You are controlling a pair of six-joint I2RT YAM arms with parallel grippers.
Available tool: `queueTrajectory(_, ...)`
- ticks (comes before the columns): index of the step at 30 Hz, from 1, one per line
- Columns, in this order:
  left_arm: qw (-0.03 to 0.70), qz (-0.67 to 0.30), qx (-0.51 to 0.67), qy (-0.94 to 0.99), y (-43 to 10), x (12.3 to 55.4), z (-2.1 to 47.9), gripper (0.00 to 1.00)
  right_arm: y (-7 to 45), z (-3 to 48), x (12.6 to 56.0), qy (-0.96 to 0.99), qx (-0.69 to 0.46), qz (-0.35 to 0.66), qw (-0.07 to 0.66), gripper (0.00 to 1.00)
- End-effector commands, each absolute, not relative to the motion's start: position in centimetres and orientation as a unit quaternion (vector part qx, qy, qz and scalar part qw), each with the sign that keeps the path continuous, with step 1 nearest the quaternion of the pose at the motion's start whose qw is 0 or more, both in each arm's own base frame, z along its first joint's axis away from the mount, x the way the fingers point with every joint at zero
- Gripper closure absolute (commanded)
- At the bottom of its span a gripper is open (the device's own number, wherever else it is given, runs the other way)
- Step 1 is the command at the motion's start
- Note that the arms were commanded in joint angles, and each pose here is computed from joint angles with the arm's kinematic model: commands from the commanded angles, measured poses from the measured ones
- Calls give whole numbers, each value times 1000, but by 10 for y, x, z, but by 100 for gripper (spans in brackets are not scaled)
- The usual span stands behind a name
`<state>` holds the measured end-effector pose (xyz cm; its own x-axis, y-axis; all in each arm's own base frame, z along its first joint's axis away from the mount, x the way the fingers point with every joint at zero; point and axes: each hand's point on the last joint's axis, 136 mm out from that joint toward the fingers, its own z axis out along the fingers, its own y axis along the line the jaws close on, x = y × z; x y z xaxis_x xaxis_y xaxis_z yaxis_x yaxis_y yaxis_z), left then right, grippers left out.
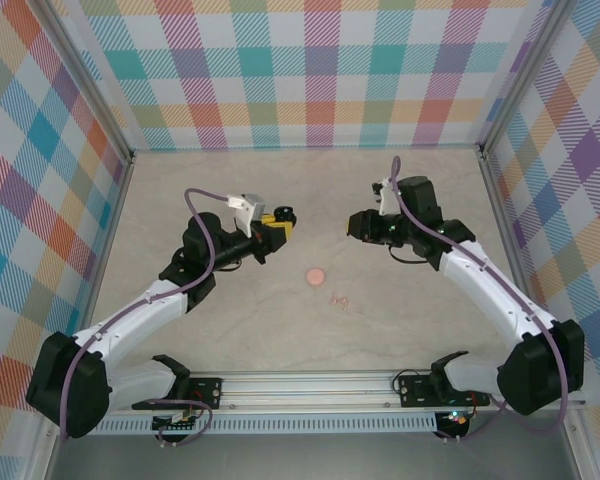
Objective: Insert the wireless bluetooth earbuds into the charging case
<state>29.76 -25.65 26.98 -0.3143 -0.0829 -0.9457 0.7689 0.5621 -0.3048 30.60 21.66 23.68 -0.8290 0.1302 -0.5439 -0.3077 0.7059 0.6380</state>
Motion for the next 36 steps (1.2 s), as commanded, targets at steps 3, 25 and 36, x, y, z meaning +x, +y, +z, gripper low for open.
queueTrajectory(3,562,-416,290,653,-273,286,287,81,233,291,292,820,-100,455,334,78)
queueTrajectory(25,555,-452,335,612,-308,270,295,81,282,357,273,760,-193,504,361,78)
queueTrajectory(36,560,-466,339,595,-313,265,307,81,296,353,270,762,-212,502,350,77)
